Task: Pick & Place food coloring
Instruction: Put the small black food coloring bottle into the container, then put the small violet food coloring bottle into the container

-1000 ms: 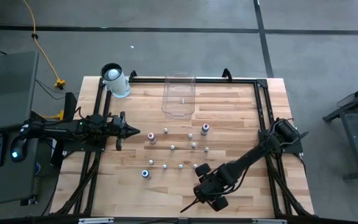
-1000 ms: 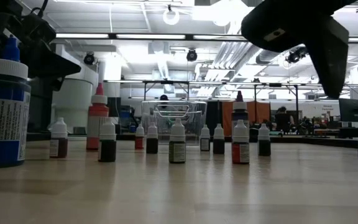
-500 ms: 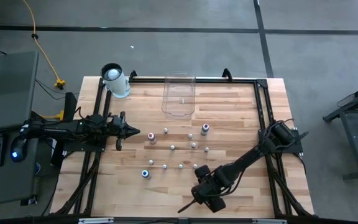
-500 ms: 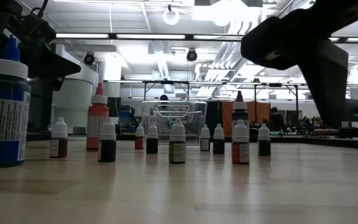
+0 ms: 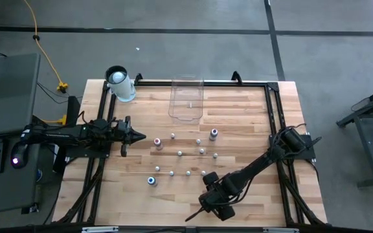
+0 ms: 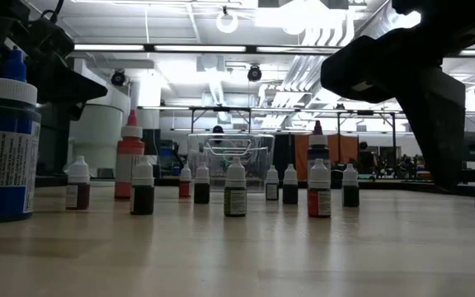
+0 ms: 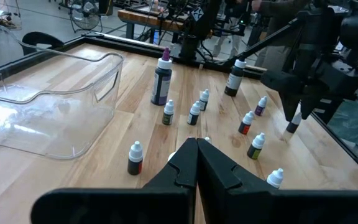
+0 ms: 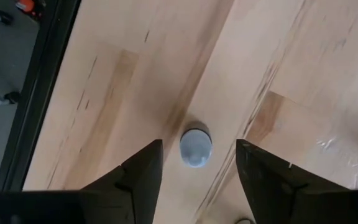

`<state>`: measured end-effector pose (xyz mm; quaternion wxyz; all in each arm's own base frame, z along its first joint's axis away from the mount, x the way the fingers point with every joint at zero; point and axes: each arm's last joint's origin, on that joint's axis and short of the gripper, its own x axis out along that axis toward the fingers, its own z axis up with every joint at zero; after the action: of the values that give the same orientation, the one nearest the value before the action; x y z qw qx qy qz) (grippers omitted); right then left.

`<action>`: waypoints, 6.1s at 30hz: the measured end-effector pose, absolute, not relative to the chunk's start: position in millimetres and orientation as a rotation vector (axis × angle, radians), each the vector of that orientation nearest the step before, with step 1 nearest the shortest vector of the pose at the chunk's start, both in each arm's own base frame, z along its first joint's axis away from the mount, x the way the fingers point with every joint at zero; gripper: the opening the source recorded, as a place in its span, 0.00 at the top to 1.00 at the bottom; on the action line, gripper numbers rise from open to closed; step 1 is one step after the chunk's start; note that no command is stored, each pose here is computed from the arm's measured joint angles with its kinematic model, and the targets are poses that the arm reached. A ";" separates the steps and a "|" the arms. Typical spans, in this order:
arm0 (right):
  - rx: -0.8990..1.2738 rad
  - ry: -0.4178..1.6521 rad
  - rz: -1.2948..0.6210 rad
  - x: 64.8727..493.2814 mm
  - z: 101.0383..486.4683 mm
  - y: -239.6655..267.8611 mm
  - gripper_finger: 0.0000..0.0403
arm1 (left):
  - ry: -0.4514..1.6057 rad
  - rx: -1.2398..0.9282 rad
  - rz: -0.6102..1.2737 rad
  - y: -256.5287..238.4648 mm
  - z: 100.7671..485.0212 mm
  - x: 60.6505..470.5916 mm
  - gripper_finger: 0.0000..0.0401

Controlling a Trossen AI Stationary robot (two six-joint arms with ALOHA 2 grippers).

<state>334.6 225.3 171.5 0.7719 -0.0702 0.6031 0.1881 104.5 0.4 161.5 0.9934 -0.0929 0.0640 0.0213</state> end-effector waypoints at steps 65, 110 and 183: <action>-0.029 1.283 0.252 364.2 253.5 213.2 0.85 | 0.128 -0.186 0.043 0.4 161.6 104.5 1.00; 0.309 0.984 -0.457 434.4 271.6 -212.0 0.84 | 0.128 -0.186 0.042 0.3 161.5 104.5 1.00; 0.470 0.986 -0.473 453.5 176.3 -262.3 0.62 | 0.128 -0.186 0.042 0.3 161.5 104.5 1.00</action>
<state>453.5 -262.3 176.3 0.8281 0.2213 0.4644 -0.2227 104.5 0.3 161.5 0.9934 -0.0929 0.0640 0.0209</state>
